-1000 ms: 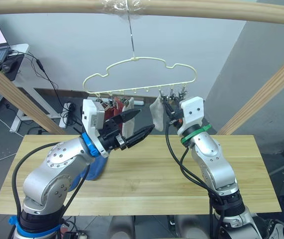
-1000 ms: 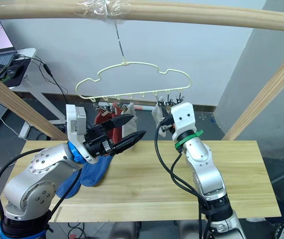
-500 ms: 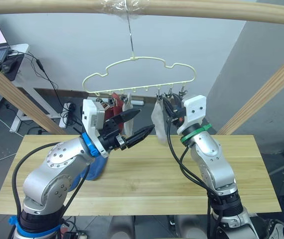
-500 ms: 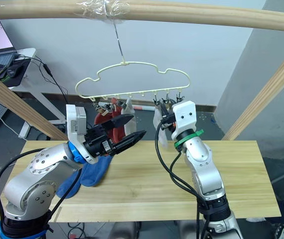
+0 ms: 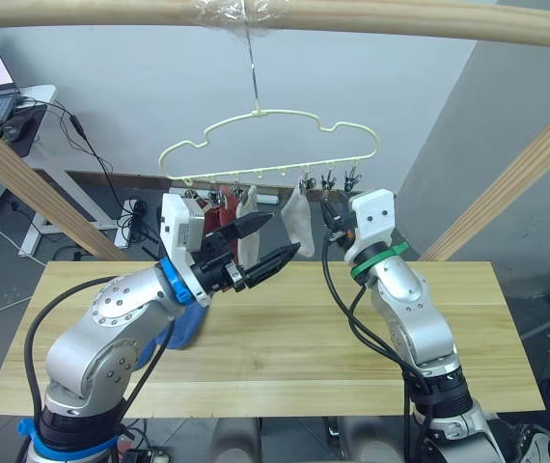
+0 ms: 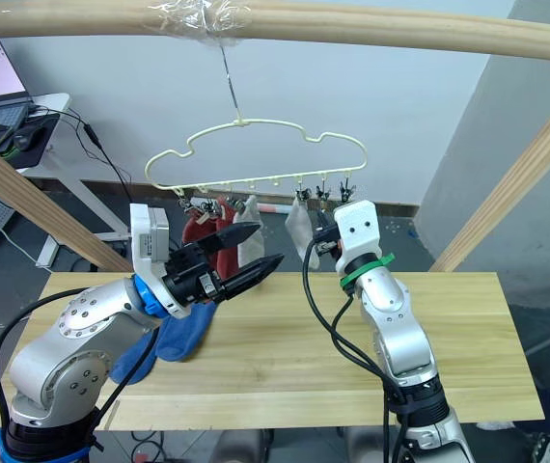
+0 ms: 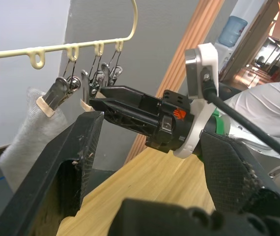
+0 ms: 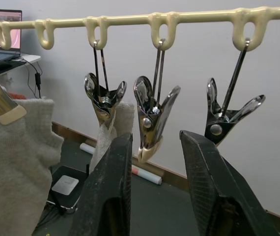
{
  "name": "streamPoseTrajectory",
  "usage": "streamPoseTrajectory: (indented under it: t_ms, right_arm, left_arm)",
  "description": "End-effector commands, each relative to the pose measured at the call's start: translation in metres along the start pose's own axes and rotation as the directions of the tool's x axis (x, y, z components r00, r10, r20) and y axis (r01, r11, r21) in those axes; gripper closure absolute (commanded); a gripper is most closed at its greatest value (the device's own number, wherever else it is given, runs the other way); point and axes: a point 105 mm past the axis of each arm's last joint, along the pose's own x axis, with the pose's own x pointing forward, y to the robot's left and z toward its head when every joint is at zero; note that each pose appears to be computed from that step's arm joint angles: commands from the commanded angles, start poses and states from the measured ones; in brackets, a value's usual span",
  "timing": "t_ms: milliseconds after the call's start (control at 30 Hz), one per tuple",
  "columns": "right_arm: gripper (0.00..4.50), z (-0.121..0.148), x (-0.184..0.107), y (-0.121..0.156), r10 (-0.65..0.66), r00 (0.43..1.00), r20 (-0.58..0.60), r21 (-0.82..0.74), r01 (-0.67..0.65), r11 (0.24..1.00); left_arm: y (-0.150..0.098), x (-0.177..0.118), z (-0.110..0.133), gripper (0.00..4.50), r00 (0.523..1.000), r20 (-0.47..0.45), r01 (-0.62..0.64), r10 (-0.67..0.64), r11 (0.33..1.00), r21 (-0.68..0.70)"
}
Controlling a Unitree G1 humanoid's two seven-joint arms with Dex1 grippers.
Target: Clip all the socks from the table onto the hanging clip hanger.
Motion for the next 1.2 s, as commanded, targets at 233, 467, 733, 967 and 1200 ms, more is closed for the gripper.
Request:
streamPoseTrajectory:
  t_ms: [233, 467, 733, 967, 1200]
  right_arm:
    - [2.93, 0.018, 0.018, -0.001, -0.056, 0.998, 0.04, 0.047, 0.054, 0.997]
    - [2.93, 0.03, 0.022, 0.016, 0.003, 0.996, 0.089, 0.077, -0.009, 0.997]
    - [2.93, 0.034, 0.023, 0.017, 0.001, 0.994, 0.107, 0.105, -0.012, 0.994]
    - [2.93, 0.036, 0.024, 0.018, 0.0, 0.993, 0.116, 0.122, -0.015, 0.992]
    - [2.93, 0.034, 0.024, 0.018, -0.002, 0.994, 0.107, 0.132, -0.012, 0.991]
  left_arm:
    - [-0.004, 0.002, 0.009, 0.94, 0.999, 0.036, 0.016, -0.017, 0.999, 0.034]
    - [-0.005, 0.001, 0.009, 0.94, 0.999, 0.032, 0.017, -0.018, 0.999, 0.038]
    - [-0.006, 0.001, 0.011, 0.94, 0.999, 0.041, 0.015, -0.016, 0.999, 0.035]
    - [-0.009, 0.002, 0.015, 0.94, 0.997, 0.067, 0.032, -0.033, 0.999, 0.015]
    - [-0.011, 0.002, 0.022, 0.94, 0.994, 0.101, 0.052, -0.051, 0.999, -0.006]
